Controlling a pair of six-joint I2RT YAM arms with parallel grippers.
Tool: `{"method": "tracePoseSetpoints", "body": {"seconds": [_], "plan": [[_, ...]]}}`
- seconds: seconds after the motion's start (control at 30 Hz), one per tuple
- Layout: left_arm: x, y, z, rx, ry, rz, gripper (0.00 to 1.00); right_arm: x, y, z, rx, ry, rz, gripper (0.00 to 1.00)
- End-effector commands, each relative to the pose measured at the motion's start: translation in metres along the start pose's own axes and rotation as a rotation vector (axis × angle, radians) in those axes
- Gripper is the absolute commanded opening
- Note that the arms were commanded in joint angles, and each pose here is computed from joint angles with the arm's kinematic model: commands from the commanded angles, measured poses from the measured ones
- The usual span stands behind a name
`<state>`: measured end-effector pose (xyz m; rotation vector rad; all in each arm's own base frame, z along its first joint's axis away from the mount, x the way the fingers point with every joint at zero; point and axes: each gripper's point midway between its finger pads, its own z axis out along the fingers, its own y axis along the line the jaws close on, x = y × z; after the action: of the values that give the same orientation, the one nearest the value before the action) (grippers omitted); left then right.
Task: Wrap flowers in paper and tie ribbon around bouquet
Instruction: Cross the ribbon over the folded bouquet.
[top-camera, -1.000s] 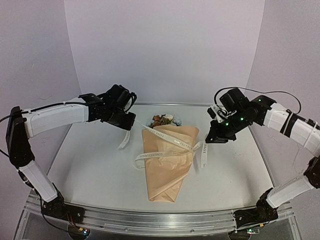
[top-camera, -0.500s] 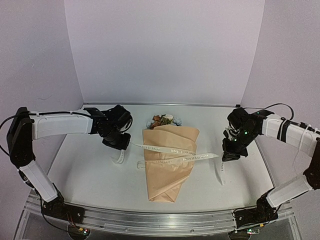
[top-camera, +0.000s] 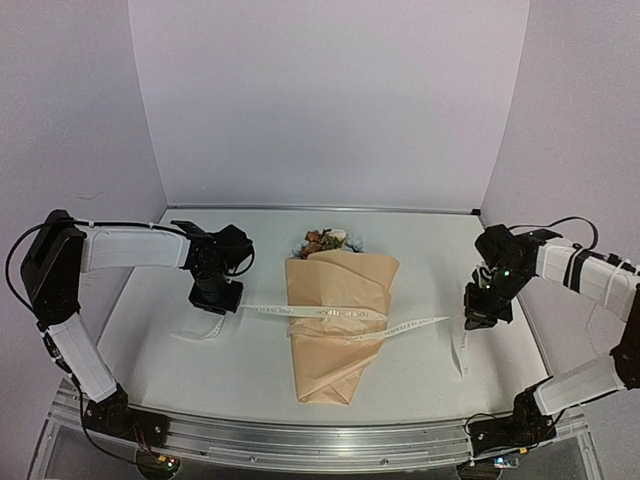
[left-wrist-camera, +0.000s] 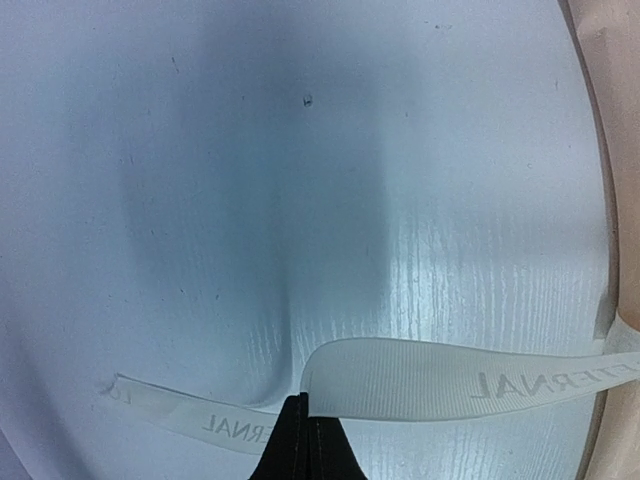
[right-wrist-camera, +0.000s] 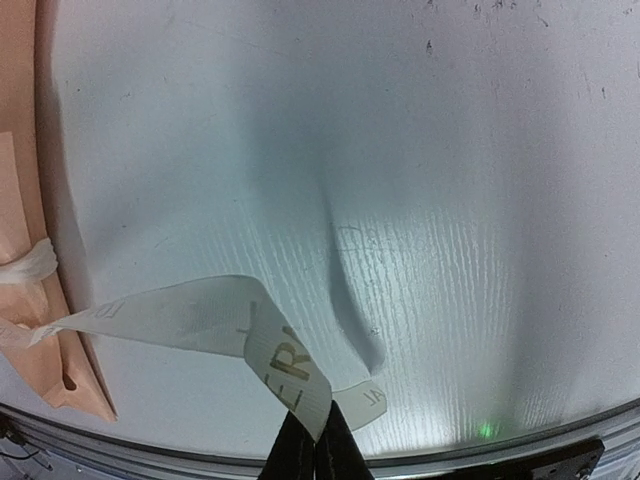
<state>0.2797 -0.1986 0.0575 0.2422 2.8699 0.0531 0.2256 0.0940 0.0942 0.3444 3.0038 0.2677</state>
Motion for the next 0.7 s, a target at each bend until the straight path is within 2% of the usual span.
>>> {"method": "tracePoseSetpoints", "body": {"seconds": [0.0,0.13,0.3,0.47,0.67], "plan": [[0.007,-0.004,0.005,0.018,0.027,0.026,0.00,-0.009,0.027,-0.031,-0.090,-0.063,-0.056,0.00],[0.008,-0.014,0.006,0.067,0.033,0.021,0.01,-0.013,0.069,-0.058,-0.183,-0.108,-0.200,0.00],[0.011,-0.024,0.010,0.117,0.043,0.032,0.02,-0.023,0.148,-0.077,-0.347,-0.129,-0.372,0.00],[0.014,-0.025,0.015,0.117,0.045,0.036,0.01,-0.052,0.209,-0.088,-0.481,-0.155,-0.344,0.00],[0.016,-0.023,0.018,0.105,0.049,0.022,0.00,-0.086,0.254,-0.133,-0.602,-0.265,-0.344,0.00]]}}
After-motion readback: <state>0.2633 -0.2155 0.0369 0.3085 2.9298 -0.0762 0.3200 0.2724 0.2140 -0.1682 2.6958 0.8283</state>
